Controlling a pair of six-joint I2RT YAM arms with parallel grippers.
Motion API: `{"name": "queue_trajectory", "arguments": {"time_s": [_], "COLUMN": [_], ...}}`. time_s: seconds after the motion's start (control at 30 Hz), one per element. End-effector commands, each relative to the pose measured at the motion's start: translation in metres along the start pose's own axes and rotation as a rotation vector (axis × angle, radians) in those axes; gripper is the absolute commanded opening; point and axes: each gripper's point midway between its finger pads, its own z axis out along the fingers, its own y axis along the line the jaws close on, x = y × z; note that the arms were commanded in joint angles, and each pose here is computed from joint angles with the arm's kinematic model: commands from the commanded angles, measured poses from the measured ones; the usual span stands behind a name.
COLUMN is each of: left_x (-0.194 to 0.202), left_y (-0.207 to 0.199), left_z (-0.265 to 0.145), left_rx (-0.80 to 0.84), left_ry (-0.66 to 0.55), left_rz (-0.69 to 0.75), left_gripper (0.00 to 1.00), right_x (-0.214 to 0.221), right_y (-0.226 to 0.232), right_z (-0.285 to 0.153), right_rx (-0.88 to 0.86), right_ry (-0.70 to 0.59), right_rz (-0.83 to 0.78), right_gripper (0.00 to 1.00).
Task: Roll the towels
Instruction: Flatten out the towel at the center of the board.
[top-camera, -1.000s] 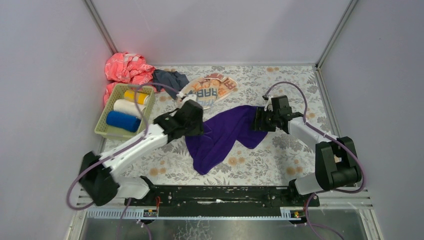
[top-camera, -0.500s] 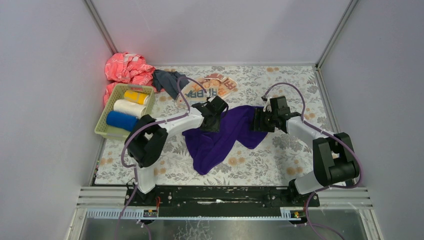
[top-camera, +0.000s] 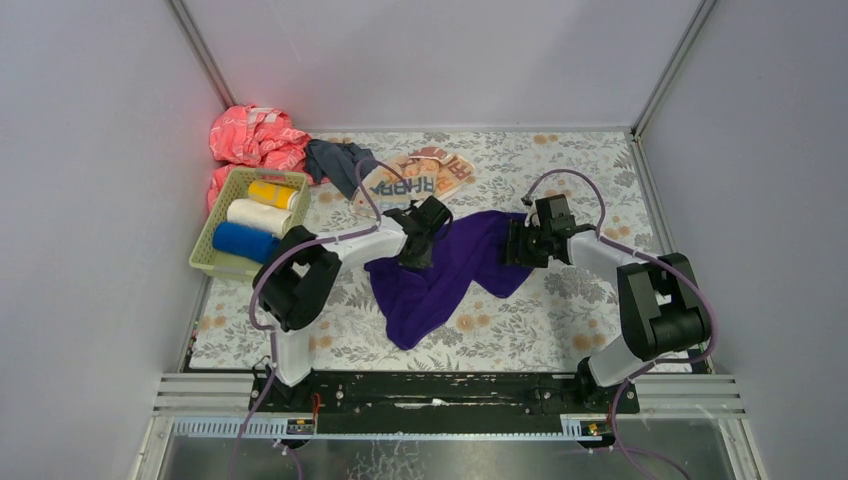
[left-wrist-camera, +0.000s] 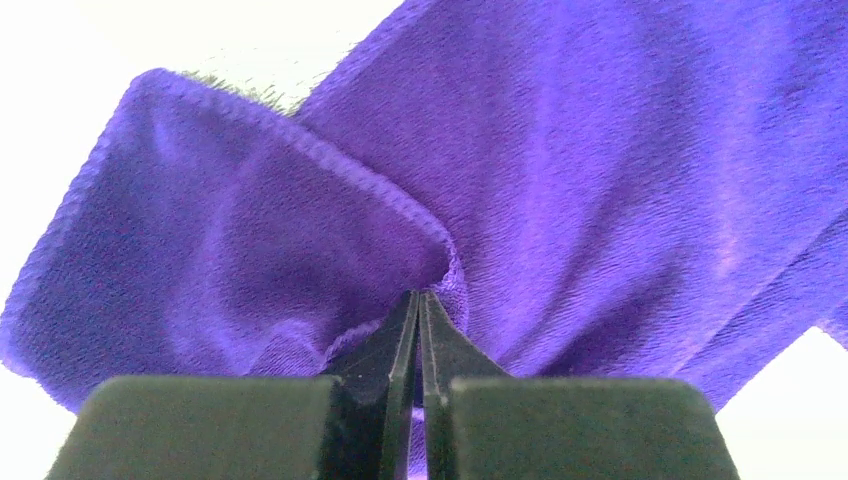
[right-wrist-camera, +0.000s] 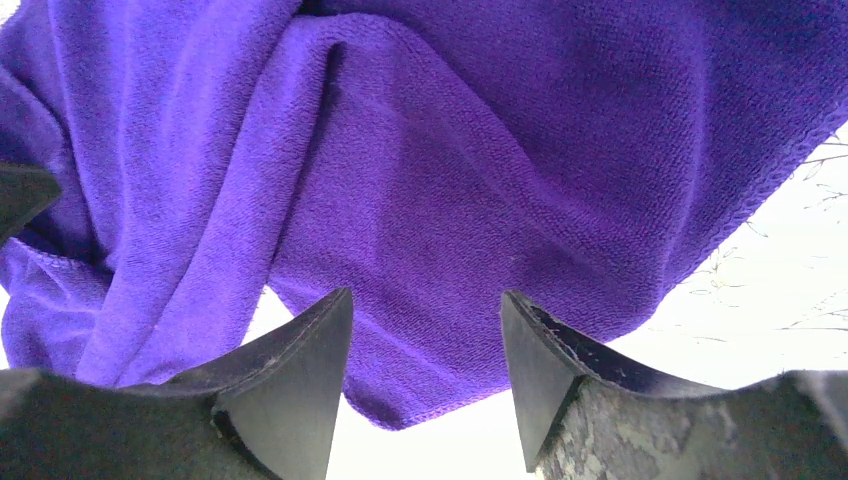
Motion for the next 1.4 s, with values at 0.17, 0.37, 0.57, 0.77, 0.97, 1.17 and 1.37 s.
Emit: {"name": "queue_trajectory", "arguments": {"time_s": [0.17,0.37,0.57,0.77,0.97,1.17,1.37], "left_x": [-0.004,0.037,0.054,0.069,0.074,0.086,0.066], "left_y": [0.055,0.102,0.133,0.165,0.208,0.247,0.237], "left_z": [-0.034,-0.051,-0.073,-0.089,-0.114,-0.150,-0.145], "left_rx": [0.000,0.022,0.065,0.039,-0.089,-0.280,-0.248], "left_ry": [-0.094,-0.087,-0.173,-0.272,-0.367,-0.488,-0.428], "left_rz": [-0.122,-0.326,-0.604,-0.911,-1.083,-1.155,-1.028], "left_gripper": [0.00,0.00,0.00,0.00,0.00,0.00,0.35], "right_x": [0.007,0.015,0.012,0.006,-0.009,-0.030,-0.056], "right_y": [-0.023,-0.046,-0.093,-0.130,-0.158,-0.154,-0.092], "right_z": [0.007,0.007,-0.015,-0.043,-0.070,-0.087,-0.074], "right_rx": [0.133,0.239,0.334,0.454,0.517,0.499,0.226], "right_ry": [0.008,0.029,-0.061,-0.186,-0.293,-0.368,-0.344], "right_rz": [0.049,0.103,0.291,0.431,0.567,0.535,0.307], "right_gripper": [0.65,0.68,0.69,0.72,0.73,0.74,0.76]}}
